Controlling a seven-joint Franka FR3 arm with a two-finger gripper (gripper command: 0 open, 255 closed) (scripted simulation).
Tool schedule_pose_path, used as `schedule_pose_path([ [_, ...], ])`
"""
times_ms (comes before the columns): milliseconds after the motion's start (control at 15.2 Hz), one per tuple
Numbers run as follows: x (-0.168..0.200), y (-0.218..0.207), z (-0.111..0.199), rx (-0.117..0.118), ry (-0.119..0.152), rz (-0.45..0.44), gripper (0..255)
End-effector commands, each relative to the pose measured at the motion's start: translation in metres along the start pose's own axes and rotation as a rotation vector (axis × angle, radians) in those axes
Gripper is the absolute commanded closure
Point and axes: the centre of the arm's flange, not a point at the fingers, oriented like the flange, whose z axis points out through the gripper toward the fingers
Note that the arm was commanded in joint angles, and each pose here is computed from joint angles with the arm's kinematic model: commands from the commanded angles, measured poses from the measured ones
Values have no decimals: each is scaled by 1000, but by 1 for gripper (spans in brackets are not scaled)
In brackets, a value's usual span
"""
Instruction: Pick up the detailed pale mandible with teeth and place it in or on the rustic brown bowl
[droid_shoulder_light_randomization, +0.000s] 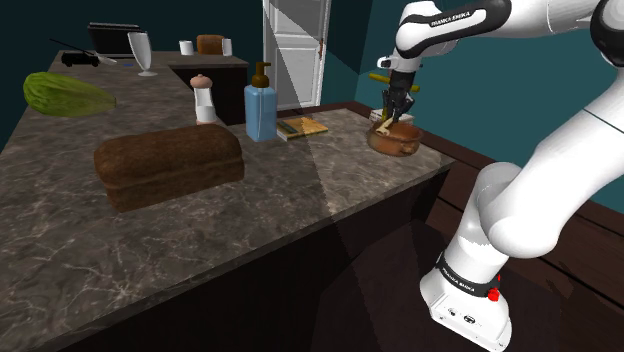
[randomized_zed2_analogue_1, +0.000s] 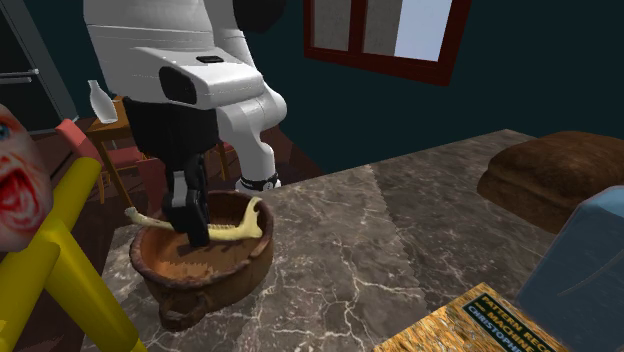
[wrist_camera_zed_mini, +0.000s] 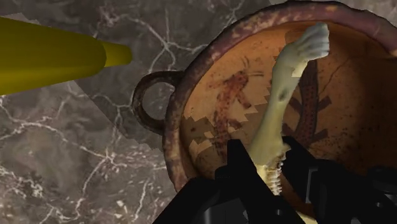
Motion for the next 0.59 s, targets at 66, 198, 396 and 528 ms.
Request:
schedule_pose_path([
  [66, 1, 0, 17, 0, 0, 0, 255],
  [198, 1, 0, 23, 0, 0, 0, 255],
  [396, 1, 0, 23, 0, 0, 0, 255],
  [528, 1, 0, 23, 0, 0, 0, 255],
])
